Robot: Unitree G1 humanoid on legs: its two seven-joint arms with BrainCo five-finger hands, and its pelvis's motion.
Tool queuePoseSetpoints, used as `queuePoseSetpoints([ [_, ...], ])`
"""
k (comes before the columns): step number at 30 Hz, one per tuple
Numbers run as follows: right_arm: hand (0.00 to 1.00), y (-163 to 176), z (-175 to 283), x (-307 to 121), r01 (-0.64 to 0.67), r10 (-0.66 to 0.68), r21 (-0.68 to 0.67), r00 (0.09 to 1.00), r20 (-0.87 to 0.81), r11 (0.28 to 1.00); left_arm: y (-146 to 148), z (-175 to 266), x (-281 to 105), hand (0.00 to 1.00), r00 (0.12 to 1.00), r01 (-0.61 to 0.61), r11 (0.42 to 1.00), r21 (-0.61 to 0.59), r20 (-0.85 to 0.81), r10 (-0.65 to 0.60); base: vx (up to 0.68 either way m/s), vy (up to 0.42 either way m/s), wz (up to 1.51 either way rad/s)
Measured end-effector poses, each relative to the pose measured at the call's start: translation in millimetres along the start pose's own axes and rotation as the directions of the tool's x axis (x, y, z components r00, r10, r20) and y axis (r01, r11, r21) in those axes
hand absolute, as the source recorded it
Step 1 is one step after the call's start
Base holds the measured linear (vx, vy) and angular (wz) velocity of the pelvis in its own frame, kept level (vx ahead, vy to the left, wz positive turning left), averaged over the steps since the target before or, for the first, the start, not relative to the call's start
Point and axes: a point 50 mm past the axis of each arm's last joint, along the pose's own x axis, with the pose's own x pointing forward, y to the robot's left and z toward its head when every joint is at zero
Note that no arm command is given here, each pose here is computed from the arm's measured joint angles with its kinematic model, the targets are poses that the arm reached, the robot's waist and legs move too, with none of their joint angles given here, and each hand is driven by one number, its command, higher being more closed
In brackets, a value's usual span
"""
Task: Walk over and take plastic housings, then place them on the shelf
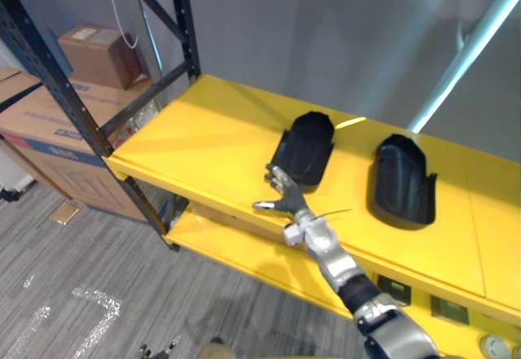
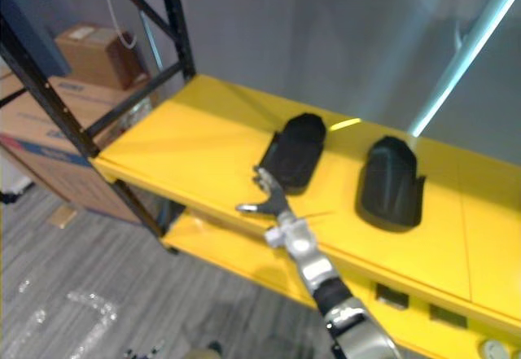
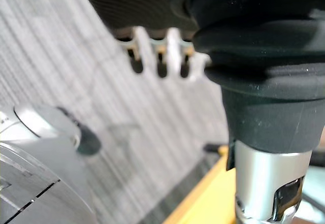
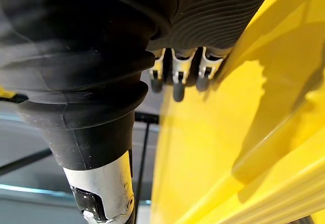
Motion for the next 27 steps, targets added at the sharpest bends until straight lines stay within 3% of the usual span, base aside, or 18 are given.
queuePoseSetpoints([
  [9, 0.00, 13, 6, 1, -0.100, 0.100, 0.004, 0.994, 0.038, 0.995, 0, 0, 0, 0.00, 1.000, 0.000, 1.000, 0.000, 0.001, 0.000, 0.00, 0.000, -0.01],
  [13, 0.00, 18, 45, 1, -0.225, 0.207, 0.063, 0.954, 0.215, 0.972, -2, 3, 1, 0.00, 1.000, 0.004, 1.000, -0.003, 0.007, -0.004, -0.01, 0.005, -0.13],
  [15, 0.00, 13, 90, -7, -0.309, 0.260, 0.060, 0.877, 0.405, 0.949, -4, 5, 2, 0.00, 1.000, 0.009, 1.000, -0.006, 0.013, -0.009, 0.01, 0.008, -0.08],
  [18, 0.00, -2, 133, -23, -0.338, 0.276, 0.008, 0.782, 0.559, 0.941, -2, 2, 2, 0.00, 1.000, 0.000, 1.000, -0.007, -0.002, 0.000, 0.02, 0.015, -0.19],
  [20, 0.00, -27, 152, -33, -0.272, 0.210, 0.005, 0.754, 0.623, 0.962, 1, 0, 2, 0.00, 1.000, -0.008, 1.000, -0.020, -0.012, 0.007, 0.00, 0.022, -0.24],
  [23, 0.00, -85, 175, -53, -0.034, -0.012, 0.051, 0.716, 0.698, 0.998, 4, -3, 3, 0.00, 0.999, -0.015, 0.999, -0.028, -0.031, 0.014, -0.03, 0.034, -0.49],
  [24, 0.00, -115, 184, -74, 0.143, -0.170, 0.099, 0.662, 0.730, 0.985, 3, -3, 4, 0.00, 0.999, -0.013, 1.000, -0.026, -0.035, 0.012, -0.03, 0.035, -0.44],
  [26, 0.00, -131, 184, -91, 0.265, -0.270, 0.127, 0.619, 0.737, 0.956, 1, -1, 4, 0.00, 0.999, -0.008, 1.000, -0.026, -0.032, 0.007, -0.01, 0.032, -0.47],
  [27, 0.00, -154, 171, -117, 0.434, -0.425, 0.183, 0.569, 0.704, 0.882, 0, -2, 4, 0.00, 0.999, -0.004, 1.000, -0.018, -0.034, 0.003, 0.02, 0.027, -0.46],
])
